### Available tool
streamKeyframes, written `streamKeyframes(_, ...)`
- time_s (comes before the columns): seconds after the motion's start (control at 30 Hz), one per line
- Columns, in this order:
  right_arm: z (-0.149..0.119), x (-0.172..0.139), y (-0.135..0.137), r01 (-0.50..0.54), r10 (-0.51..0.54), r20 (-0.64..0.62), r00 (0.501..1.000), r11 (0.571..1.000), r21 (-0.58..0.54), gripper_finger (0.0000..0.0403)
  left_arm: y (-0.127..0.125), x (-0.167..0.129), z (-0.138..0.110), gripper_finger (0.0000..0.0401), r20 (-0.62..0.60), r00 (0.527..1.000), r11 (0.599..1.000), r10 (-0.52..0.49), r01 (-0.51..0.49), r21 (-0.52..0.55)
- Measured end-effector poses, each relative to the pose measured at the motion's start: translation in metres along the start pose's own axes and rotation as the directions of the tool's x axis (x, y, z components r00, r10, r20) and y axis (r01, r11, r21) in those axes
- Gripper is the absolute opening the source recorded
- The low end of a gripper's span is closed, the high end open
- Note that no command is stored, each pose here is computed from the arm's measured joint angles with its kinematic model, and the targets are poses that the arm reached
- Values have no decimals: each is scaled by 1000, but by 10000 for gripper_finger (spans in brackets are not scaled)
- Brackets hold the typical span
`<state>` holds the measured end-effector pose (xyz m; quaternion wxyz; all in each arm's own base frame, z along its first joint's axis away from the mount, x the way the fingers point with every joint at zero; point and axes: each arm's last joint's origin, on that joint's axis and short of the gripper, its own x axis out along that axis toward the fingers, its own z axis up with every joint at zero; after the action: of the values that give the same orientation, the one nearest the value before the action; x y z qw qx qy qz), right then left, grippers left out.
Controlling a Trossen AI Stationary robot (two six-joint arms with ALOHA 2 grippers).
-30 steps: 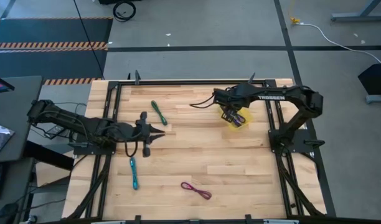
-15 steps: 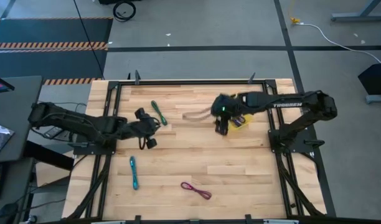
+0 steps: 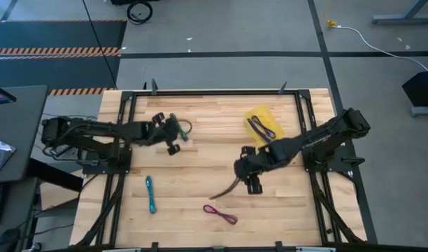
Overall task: Pick and place USB-C Cables
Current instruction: Put the green and black charger cable into the yellow bin
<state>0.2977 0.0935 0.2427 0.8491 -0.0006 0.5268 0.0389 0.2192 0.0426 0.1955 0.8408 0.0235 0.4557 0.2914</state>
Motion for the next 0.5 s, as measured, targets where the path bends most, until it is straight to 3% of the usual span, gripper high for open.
streamKeyframes(0.1,-2,-1,14,-8,8,20,1000,1000,-26,205,13,2,11,58,-89,996,1000,22,-20,24)
streamKeyframes(0.23,-4,-3,28,-5,7,42,999,998,-66,204,20,2,30,82,-147,988,973,43,-8,231)
streamKeyframes(0.3,-5,-3,33,-12,16,48,999,997,-79,204,19,4,39,100,-162,986,928,45,19,373)
streamKeyframes(0.4,-7,-4,40,-4,9,56,998,996,-92,204,15,13,43,130,-228,972,828,55,83,554)
streamKeyframes(0.5,-10,-5,47,-5,12,58,998,994,-112,204,15,30,39,161,-322,944,756,75,157,636)
